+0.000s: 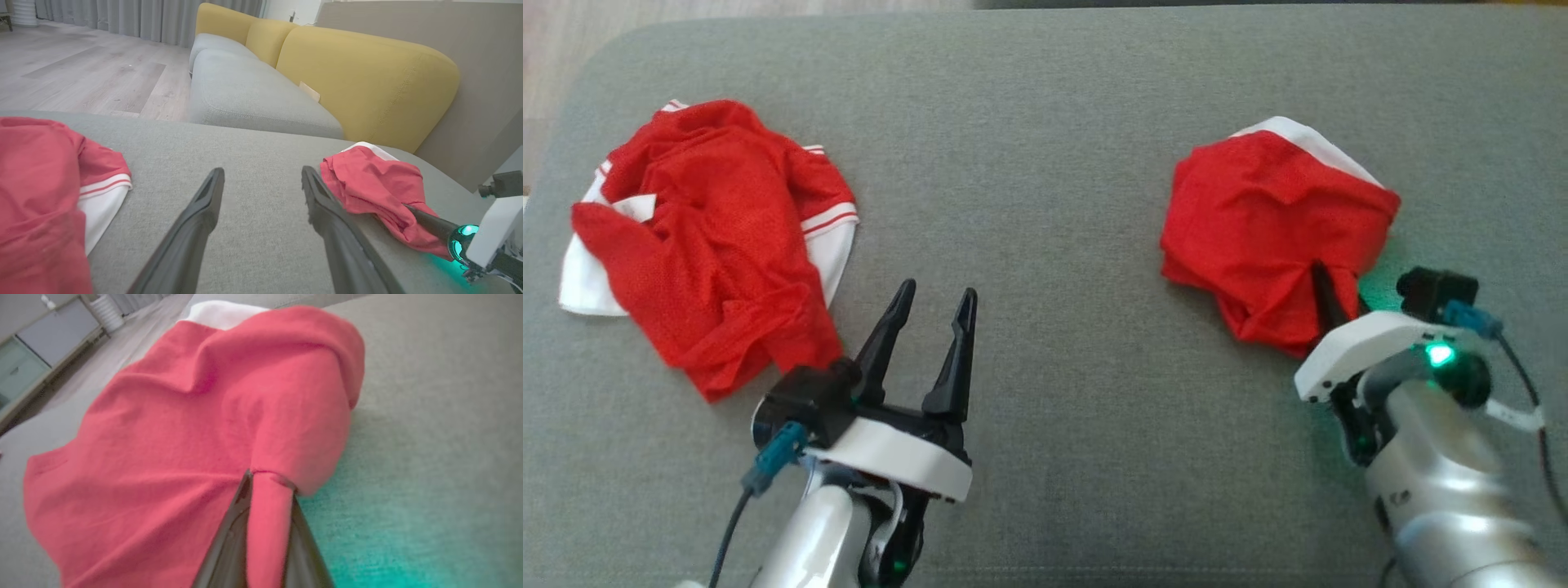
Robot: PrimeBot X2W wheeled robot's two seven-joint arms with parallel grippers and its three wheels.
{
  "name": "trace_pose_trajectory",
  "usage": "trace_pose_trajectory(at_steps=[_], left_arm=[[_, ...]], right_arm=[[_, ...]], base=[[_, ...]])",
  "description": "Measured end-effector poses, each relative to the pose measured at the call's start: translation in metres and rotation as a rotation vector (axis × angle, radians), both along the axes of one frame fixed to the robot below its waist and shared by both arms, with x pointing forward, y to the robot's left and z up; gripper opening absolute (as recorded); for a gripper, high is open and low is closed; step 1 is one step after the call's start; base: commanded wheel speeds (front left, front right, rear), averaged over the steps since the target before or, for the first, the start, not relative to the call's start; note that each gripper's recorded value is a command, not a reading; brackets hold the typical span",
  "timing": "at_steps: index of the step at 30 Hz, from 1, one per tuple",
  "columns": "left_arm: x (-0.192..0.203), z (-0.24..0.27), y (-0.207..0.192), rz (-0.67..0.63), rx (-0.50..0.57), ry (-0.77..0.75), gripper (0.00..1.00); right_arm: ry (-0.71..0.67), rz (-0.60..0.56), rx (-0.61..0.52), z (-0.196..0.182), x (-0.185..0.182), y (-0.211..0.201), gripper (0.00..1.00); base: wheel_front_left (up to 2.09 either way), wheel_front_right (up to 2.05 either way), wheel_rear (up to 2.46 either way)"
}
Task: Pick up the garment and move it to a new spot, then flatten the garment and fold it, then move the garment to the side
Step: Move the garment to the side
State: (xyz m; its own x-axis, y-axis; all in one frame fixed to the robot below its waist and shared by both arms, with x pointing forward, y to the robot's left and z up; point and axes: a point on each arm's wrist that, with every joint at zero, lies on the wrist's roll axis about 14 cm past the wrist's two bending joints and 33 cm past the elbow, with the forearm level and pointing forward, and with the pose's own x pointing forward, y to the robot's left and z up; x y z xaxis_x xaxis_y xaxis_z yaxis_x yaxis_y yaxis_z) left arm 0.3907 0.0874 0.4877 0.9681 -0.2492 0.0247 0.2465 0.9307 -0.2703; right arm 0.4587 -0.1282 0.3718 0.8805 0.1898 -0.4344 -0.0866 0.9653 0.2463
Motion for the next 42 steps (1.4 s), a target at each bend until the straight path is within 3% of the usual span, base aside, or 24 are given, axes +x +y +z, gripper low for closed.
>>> trace_pose_trajectory(at_steps=[3,10,17,24,31,42], left_arm=[[0.003,0.002,-0.003,-0.011,-0.003,-0.007,1.0],[0.011,0.002,-0.009,-0.026,-0.008,-0.01,1.0],[0.017,-0.003,-0.001,-0.003,-0.018,0.006,1.0],[0.023,-0.007,0.01,0.028,-0.019,0.015,1.0],[0.026,-0.015,0.018,0.053,-0.012,0.035,1.0],[0.033,-0.018,0.023,0.065,-0.015,0.039,1.0]], right_arm=[[-0.017,0.04,-0.088,0.003,0.003,-0.013,0.0],[-0.022,0.229,-0.478,0.015,0.021,-0.075,0.0],[0.044,0.443,-0.798,0.019,0.031,-0.116,0.0],[0.156,0.488,-1.029,0.031,0.044,-0.18,0.0],[0.212,0.442,-1.172,0.051,0.068,-0.222,0.0],[0.233,0.347,-1.175,0.056,0.08,-0.245,0.0]], base=[[0.0,0.0,0.0],[0.0,0.0,0.0],[0.0,0.0,0.0],[0.0,0.0,0.0],[0.0,0.0,0.0],[0.0,0.0,0.0]])
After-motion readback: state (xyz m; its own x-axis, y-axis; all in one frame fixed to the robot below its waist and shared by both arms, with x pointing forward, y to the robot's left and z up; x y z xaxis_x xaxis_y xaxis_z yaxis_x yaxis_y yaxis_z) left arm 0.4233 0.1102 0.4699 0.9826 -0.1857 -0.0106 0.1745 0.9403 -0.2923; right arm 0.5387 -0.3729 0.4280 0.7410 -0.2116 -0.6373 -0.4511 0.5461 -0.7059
